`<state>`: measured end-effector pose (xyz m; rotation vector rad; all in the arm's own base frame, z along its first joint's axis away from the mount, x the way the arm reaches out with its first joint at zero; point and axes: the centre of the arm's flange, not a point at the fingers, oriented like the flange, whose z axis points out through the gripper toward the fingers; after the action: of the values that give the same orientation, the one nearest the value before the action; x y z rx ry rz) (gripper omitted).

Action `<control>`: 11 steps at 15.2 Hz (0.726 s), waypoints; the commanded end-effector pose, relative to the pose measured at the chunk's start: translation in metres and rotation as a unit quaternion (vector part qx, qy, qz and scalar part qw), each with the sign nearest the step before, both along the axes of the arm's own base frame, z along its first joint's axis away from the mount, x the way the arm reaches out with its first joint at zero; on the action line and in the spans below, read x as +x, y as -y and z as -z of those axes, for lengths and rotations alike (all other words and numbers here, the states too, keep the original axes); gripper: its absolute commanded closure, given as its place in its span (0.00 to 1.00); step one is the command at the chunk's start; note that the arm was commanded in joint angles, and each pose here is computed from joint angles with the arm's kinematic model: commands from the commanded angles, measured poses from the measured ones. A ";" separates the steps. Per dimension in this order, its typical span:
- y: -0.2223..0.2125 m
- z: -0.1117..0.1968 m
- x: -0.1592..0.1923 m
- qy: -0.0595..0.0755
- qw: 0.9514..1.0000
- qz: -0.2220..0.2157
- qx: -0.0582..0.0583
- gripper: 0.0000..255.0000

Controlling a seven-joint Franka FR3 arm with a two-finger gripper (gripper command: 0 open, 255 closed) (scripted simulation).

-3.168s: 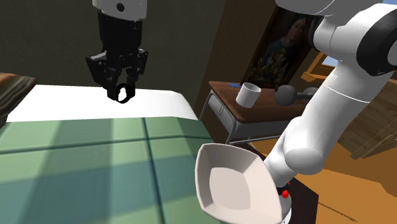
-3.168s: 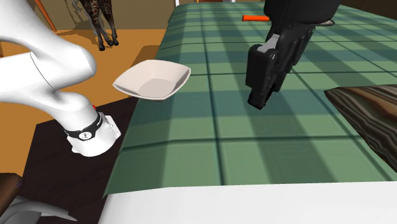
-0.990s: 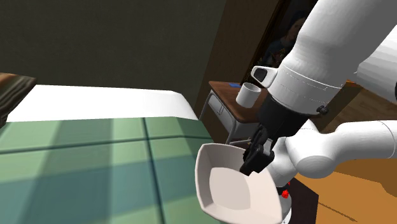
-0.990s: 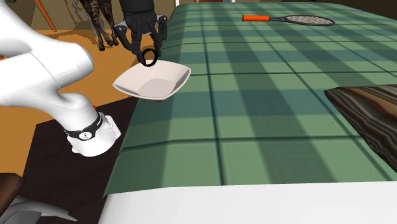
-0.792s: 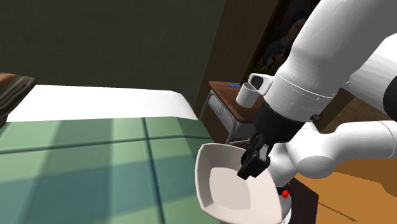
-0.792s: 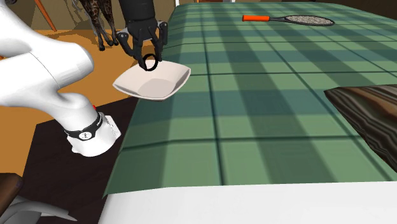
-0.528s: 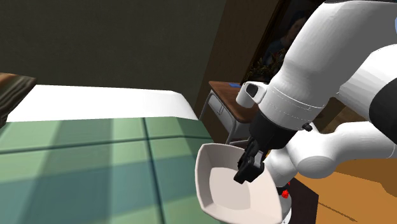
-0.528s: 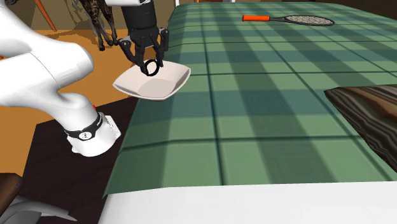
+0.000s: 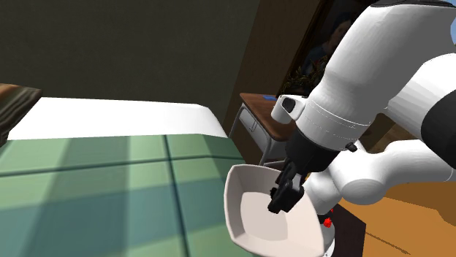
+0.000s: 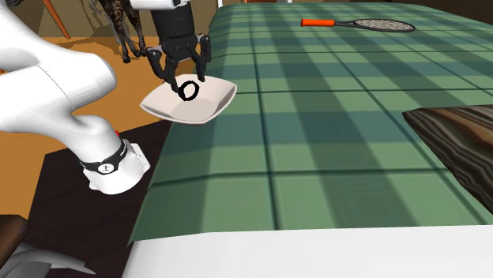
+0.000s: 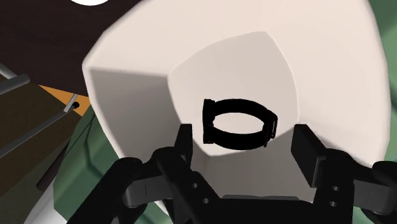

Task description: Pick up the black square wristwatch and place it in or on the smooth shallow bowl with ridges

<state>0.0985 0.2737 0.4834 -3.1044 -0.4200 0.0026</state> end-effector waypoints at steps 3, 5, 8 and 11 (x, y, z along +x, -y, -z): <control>0.000 0.000 0.000 0.000 1.000 0.000 0.000 0.00; 0.000 0.000 0.000 0.000 1.000 0.000 0.000 0.00; 0.000 -0.040 0.000 0.000 1.000 0.000 0.000 0.00; 0.000 -0.050 0.000 0.000 1.000 0.000 0.000 0.00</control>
<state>0.0968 0.2740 0.5317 -3.1037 -0.4204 0.0019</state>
